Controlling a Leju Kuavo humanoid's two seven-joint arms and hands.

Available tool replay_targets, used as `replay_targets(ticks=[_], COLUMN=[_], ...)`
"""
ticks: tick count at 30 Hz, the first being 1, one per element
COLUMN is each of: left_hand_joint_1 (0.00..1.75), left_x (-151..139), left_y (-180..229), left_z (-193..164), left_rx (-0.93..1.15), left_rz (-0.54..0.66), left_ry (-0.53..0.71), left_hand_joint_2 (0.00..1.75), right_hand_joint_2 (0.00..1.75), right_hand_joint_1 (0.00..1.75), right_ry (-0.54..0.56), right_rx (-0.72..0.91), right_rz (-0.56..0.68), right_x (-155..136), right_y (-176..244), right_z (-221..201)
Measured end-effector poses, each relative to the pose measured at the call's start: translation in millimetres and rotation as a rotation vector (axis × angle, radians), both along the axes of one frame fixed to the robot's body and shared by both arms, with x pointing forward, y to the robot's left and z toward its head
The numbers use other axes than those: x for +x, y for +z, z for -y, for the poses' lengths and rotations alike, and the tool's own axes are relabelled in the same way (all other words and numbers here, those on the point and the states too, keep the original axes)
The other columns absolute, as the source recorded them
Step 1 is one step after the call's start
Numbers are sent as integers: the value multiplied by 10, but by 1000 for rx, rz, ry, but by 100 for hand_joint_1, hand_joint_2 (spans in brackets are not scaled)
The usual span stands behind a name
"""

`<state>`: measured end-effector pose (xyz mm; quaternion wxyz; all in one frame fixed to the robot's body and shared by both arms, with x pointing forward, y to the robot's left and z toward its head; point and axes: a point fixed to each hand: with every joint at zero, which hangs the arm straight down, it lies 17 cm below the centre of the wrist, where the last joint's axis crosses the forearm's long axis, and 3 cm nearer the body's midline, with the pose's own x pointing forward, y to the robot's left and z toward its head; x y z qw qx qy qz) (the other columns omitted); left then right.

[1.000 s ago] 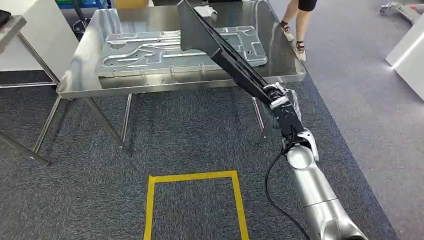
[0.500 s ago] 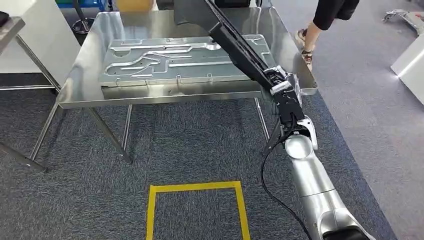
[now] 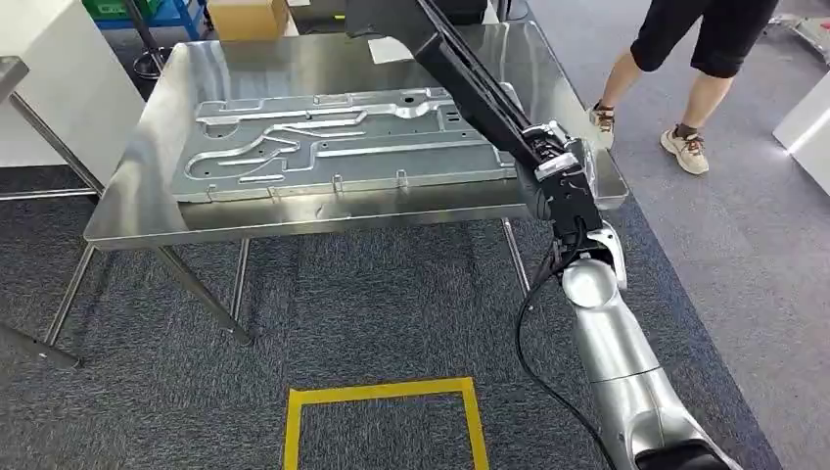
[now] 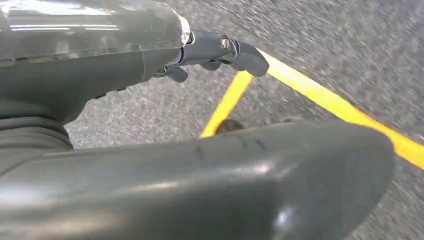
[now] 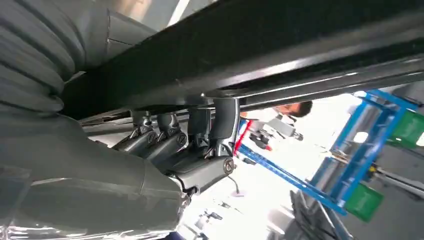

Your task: Take the parts from the cabinet and place them on the table.

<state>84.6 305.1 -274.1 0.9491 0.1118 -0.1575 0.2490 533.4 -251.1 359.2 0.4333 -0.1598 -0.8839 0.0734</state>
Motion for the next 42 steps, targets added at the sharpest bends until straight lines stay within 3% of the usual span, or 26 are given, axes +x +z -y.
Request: replay_targets(ticks=[7, 13, 29, 42], left_hand_joint_1=[0, 0, 0, 0], left_x=[77, 88, 146, 193], left_y=[10, 12, 27, 33], left_z=[46, 94, 52, 17], left_rx=[-27, -58, -60, -41], left_rz=[24, 40, 61, 58], left_ry=[-12, -17, -45, -58], left_hand_joint_2=[0, 0, 0, 0], right_hand_joint_2=[175, 175, 175, 175], right_hand_joint_1=[175, 175, 175, 175], right_ry=[-12, -8, -54, -36], right_rx=[-13, -71, -56, -140], right_rz=[34, -61, -118, -108], right_x=[-44, -118, -366, -357], right_y=[155, -290, -643, -576], right_z=[111, 239, 660, 557])
